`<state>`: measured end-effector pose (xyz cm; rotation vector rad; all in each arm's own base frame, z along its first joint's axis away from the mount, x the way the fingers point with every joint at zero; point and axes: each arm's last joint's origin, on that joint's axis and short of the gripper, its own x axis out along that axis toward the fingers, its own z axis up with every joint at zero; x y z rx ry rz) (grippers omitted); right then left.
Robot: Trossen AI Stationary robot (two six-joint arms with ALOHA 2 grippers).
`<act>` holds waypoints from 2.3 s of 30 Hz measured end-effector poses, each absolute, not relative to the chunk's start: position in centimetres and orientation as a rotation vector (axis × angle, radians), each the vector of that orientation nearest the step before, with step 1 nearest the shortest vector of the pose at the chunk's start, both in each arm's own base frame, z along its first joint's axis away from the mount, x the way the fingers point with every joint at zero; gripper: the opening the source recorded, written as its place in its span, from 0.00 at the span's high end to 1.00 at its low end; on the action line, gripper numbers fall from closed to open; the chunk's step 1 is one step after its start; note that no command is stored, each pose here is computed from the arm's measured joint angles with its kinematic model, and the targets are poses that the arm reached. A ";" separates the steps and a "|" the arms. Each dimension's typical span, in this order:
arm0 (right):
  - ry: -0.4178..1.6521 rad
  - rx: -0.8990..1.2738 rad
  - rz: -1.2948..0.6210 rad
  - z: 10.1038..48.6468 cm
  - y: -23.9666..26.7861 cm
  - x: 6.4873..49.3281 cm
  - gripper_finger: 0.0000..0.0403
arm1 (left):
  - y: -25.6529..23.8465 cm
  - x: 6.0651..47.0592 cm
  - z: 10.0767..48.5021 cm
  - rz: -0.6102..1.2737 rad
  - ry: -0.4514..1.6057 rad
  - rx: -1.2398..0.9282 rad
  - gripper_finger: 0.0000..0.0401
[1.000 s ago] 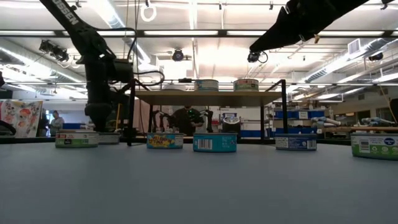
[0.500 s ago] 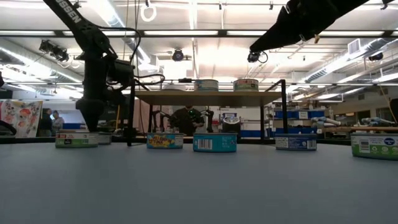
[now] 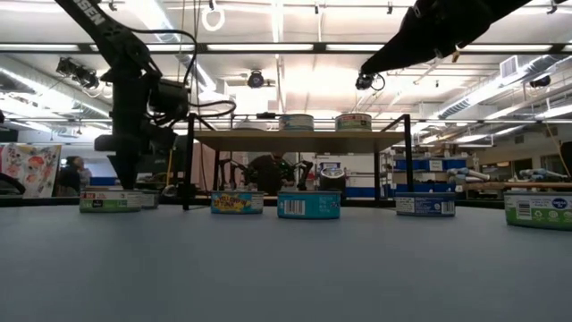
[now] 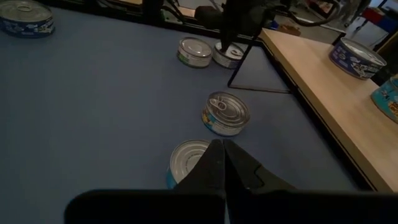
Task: Stack canned seafood by type on shelf
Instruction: Stack the blue tuna can on top of the blue tuna can on the shelf
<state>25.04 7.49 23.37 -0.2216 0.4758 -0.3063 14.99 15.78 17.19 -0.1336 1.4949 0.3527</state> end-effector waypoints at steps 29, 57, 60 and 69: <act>0.479 -0.231 -0.303 23.3 7.5 25.0 1.00 | 10.2 17.4 16.7 0.137 1.581 0.015 1.00; 0.478 -0.231 -0.302 23.4 7.5 25.0 1.00 | -0.3 21.1 16.7 -0.171 1.433 0.337 1.00; 0.478 -0.231 -0.302 23.4 7.5 25.0 1.00 | -1.8 21.4 16.7 -0.204 1.383 0.366 1.00; 0.477 -0.231 -0.302 23.4 7.6 25.0 1.00 | -5.3 22.4 16.7 -0.259 1.235 0.381 1.00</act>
